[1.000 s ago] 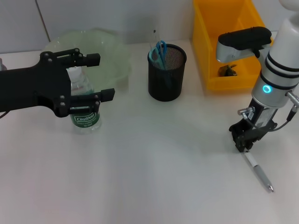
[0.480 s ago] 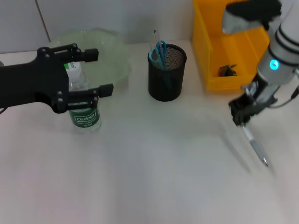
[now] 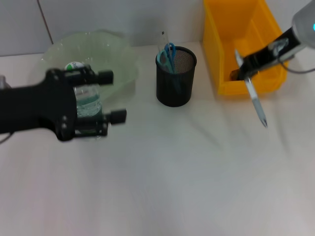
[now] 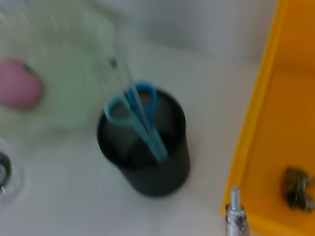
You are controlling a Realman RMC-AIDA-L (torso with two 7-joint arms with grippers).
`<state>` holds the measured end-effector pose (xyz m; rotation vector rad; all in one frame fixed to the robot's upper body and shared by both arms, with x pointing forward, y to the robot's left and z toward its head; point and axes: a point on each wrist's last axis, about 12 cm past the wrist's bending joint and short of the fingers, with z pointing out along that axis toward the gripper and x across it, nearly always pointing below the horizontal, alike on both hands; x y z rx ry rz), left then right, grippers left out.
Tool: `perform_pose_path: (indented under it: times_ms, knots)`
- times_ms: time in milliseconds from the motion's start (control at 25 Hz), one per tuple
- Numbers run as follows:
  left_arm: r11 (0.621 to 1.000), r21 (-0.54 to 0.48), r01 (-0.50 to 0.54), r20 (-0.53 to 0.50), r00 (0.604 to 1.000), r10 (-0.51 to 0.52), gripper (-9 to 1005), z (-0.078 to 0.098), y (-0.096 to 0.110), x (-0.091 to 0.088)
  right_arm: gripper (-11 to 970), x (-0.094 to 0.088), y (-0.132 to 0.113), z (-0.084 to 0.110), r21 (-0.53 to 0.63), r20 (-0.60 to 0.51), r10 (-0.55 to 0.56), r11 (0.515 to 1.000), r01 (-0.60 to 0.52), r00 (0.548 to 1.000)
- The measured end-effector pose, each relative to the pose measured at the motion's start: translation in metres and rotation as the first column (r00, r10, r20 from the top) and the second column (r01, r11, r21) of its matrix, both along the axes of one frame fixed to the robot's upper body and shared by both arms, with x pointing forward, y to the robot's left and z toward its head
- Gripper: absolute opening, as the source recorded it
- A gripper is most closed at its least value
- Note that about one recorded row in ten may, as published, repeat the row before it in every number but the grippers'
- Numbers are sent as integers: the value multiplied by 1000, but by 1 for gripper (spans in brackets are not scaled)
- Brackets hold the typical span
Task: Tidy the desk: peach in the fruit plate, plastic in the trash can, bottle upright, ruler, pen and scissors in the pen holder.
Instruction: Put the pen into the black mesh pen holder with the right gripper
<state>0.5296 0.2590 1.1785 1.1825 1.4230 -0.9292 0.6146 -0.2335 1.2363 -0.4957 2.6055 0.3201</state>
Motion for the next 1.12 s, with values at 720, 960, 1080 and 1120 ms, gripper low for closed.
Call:
perform_pose_path:
  times_ms: [720,960,1080,1120]
  knots:
    - [999,11,34,-218,975,-31,783,-62,-12,-36,132,-5,-33,8,192,589,174,918,-346,789]
    - [1000,-22,19,-260,965,-24,783,-74,-13,-36,143,6,-28,-12,226,646,156,896,-382,747]
    - [1000,-23,15,-266,964,-21,783,-76,-14,-35,151,12,-21,-26,240,680,148,880,-409,718]
    - [1000,-24,15,-268,963,-21,783,-76,-14,-35,154,14,-18,-32,242,687,148,876,-417,711]
